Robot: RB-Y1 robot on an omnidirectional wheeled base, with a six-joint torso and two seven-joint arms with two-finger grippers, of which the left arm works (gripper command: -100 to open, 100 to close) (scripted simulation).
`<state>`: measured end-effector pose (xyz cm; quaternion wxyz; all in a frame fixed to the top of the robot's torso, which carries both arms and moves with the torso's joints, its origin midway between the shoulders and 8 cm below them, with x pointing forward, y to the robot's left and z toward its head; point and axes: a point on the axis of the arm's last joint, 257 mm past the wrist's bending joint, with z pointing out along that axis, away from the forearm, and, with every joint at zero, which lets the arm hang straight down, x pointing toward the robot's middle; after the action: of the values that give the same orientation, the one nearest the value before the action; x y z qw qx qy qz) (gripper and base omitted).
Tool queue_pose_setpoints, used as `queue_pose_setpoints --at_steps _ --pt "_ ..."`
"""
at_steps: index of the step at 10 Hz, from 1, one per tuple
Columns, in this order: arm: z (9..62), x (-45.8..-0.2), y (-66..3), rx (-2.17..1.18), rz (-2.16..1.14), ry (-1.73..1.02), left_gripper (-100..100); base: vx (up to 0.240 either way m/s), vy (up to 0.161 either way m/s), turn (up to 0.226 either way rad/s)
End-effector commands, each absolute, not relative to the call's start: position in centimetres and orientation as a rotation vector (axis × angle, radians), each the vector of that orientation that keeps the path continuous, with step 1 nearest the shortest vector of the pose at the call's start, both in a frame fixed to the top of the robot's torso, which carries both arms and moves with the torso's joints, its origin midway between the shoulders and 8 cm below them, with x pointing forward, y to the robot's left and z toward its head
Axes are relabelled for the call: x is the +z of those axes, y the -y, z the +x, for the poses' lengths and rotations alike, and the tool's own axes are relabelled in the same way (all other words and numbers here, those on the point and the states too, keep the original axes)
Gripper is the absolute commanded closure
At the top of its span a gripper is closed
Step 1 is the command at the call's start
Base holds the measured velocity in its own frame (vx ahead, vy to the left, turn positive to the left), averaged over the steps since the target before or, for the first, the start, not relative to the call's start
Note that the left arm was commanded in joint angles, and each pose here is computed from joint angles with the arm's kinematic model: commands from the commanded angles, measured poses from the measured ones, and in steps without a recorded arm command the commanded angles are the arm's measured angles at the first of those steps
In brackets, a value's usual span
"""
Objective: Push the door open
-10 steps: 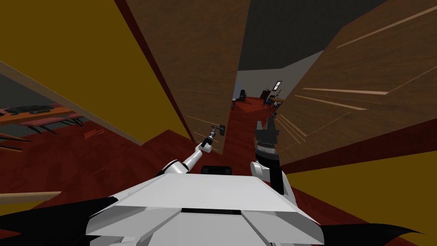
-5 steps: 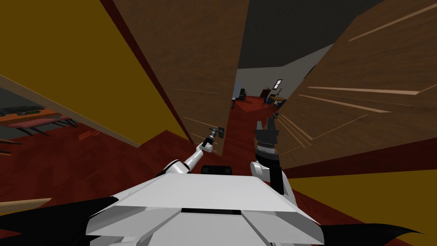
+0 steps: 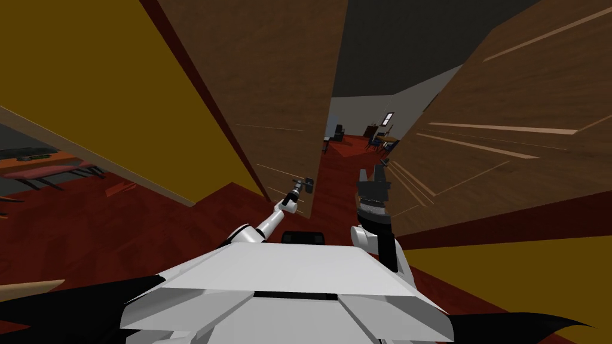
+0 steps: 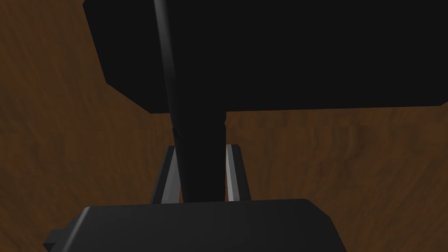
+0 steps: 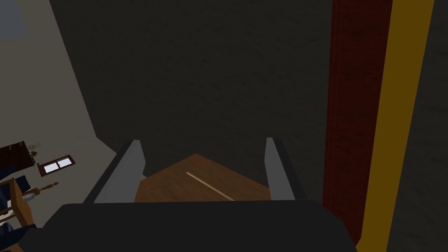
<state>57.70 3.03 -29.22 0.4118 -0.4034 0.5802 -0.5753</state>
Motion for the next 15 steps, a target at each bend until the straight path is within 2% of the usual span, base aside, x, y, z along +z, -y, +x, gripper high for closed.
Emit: queue_pose_setpoints --at_steps 1,8,11,15 --pt "58.3 -29.0 -4.3 -1.431 -1.013 -1.442 100 0.136 -0.110 0.069" --pt "59.8 -29.1 -9.4 -1.355 -1.047 -1.395 100 0.145 -0.132 0.052" --pt "60.1 -29.1 -10.9 -1.334 -1.060 -1.377 100 0.069 -0.064 0.032" --pt "60.6 -29.1 -13.3 -1.301 -1.085 -1.346 100 0.114 -0.134 0.068"
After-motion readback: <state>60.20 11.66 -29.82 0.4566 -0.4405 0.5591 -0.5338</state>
